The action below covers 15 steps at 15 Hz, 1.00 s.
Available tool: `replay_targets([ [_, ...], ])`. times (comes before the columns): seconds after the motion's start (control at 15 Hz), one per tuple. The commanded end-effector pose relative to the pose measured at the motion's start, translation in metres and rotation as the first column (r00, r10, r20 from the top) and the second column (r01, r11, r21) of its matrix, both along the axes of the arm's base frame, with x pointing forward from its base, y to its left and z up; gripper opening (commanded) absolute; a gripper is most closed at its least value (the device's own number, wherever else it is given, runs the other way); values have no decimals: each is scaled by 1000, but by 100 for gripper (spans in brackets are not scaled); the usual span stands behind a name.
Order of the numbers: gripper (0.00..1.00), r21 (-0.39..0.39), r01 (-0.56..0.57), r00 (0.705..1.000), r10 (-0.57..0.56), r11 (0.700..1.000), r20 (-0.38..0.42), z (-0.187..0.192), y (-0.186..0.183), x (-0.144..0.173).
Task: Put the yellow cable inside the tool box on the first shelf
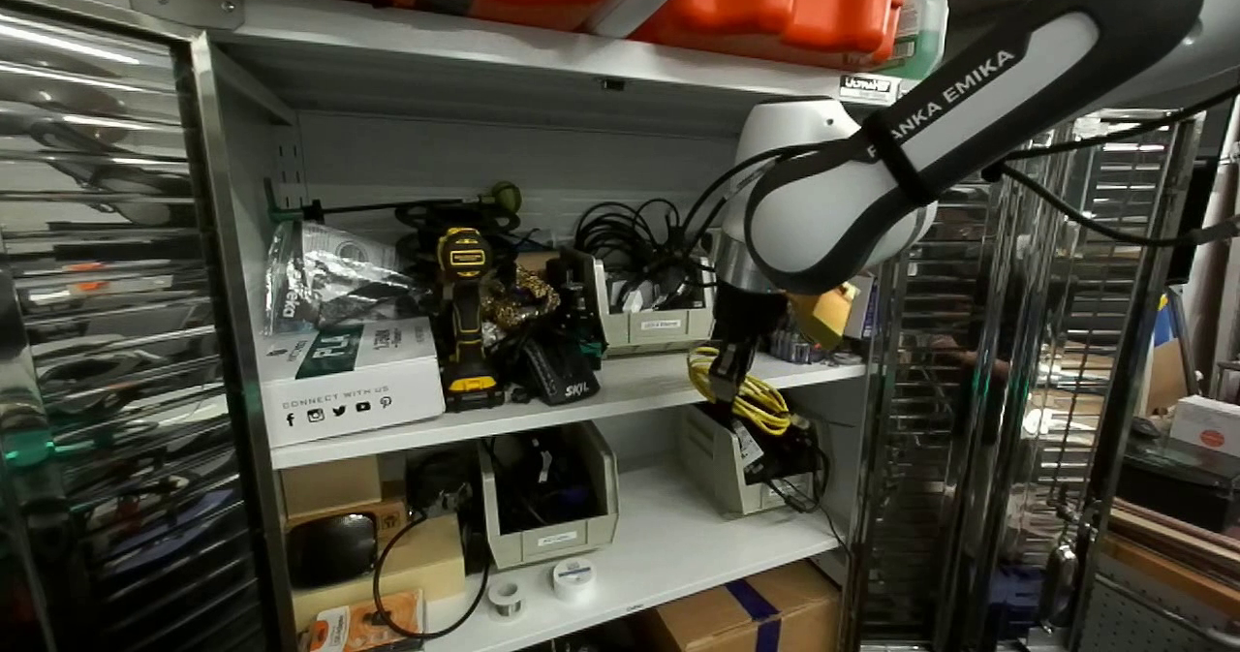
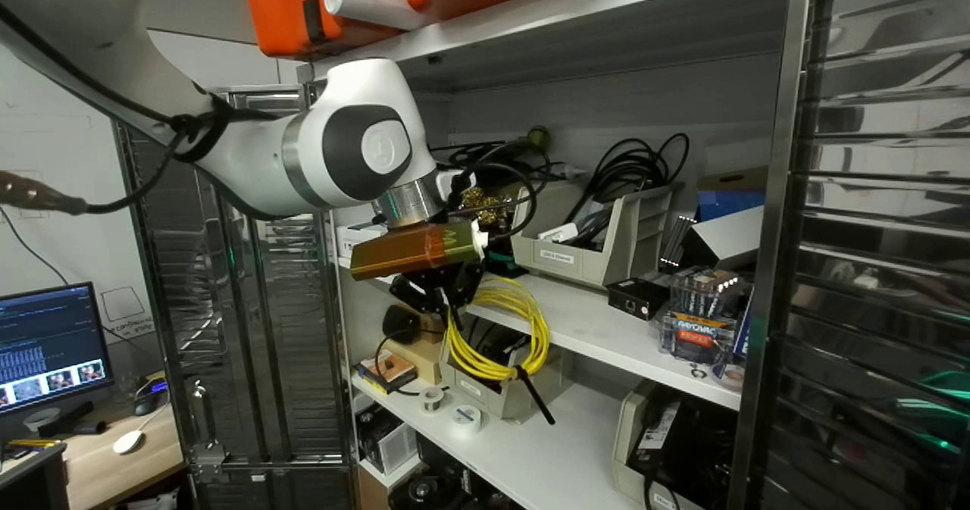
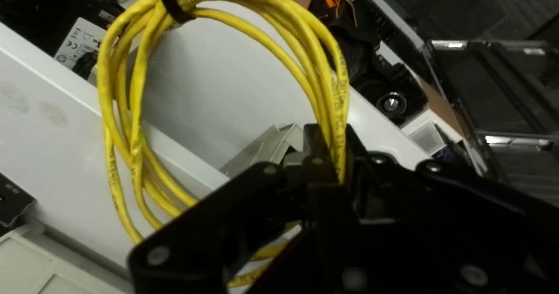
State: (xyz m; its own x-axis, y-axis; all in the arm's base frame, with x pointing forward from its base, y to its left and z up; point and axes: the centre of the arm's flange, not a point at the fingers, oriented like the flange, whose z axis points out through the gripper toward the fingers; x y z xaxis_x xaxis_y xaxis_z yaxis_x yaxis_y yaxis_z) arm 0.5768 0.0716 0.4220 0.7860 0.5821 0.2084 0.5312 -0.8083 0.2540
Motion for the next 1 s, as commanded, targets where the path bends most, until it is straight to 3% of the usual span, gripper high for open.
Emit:
replay_targets([
  [0.0, 4, 101, 89, 986, -102, 991, 134, 33, 5, 5],
  [0.2, 3, 179, 130, 955, -172, 975, 242, 57, 8, 26],
  [0.4, 3, 254, 156, 905, -241, 954, 351, 77, 9, 52],
  [0.6, 3, 325, 150, 837, -295, 934, 460, 85, 8, 79],
  [0.93, 3, 410, 99, 700, -356, 907, 619, 93, 5, 122],
])
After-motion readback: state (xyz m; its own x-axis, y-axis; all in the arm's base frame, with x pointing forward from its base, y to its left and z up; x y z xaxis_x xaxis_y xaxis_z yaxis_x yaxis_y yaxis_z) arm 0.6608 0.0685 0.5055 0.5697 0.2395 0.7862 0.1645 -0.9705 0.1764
